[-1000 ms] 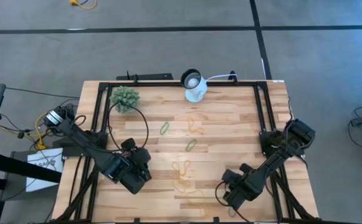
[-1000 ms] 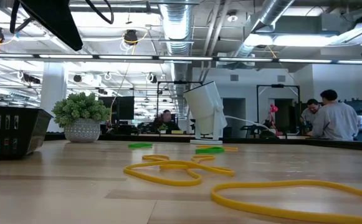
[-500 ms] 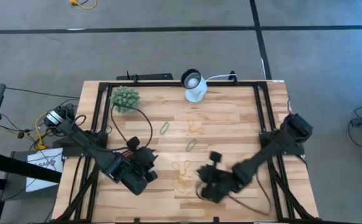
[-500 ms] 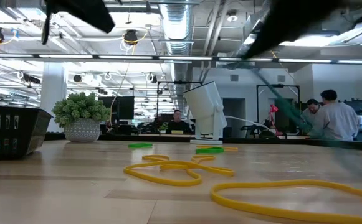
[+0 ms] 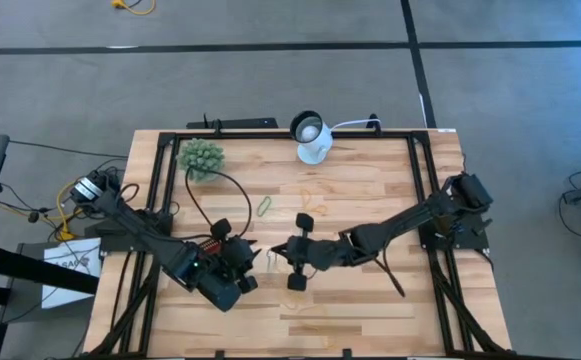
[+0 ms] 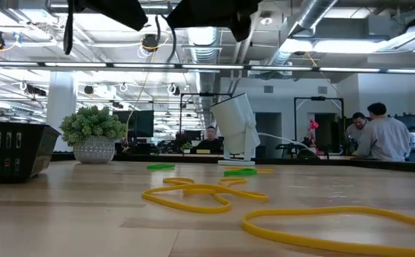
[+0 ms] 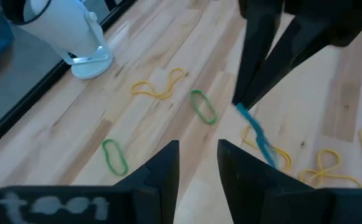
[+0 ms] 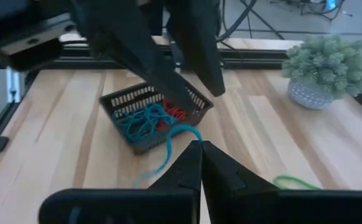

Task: Pick and place items into bin
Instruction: Put the blue rubber band into the black bin

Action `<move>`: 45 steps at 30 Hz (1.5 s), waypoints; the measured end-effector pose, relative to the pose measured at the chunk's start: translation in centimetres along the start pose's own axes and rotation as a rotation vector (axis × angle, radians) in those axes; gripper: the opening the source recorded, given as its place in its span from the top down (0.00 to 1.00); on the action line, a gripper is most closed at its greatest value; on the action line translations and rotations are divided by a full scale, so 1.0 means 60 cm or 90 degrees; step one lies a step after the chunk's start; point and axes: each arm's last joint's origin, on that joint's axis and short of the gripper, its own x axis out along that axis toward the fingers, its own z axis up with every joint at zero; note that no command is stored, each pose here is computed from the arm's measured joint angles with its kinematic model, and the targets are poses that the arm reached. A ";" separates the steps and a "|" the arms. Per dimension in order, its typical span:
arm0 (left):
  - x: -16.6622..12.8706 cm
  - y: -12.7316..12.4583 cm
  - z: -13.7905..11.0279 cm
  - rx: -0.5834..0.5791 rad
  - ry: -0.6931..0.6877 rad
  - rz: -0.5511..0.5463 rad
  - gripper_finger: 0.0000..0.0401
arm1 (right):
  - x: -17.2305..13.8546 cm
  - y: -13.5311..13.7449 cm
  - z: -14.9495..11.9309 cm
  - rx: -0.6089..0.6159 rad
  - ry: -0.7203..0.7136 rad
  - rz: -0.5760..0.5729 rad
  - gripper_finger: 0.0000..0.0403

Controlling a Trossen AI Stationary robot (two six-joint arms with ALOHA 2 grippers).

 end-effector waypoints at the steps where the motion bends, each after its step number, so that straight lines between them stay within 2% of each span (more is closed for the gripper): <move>1: 0.003 0.001 0.002 -0.001 -0.001 0.003 0.75 | 0.002 -0.005 0.000 0.002 0.001 -0.001 1.00; 21: 0.028 0.016 0.020 -0.020 -0.006 0.026 0.75 | 0.024 -0.057 0.007 -0.003 -0.001 -0.024 1.00; 34: 0.051 0.032 0.030 -0.010 0.032 0.023 0.76 | 0.026 -0.063 0.016 -0.018 -0.031 0.002 1.00; 38: 0.051 0.031 0.030 0.016 0.040 0.012 0.81 | 0.026 -0.062 0.016 -0.026 -0.031 0.003 1.00; 43: 0.051 0.030 0.030 0.015 0.042 0.006 0.97 | 0.026 -0.062 0.016 -0.026 -0.031 0.003 1.00; 45: 0.050 0.029 0.029 0.017 0.048 -0.002 0.98 | 0.026 -0.061 0.015 -0.028 -0.027 0.004 1.00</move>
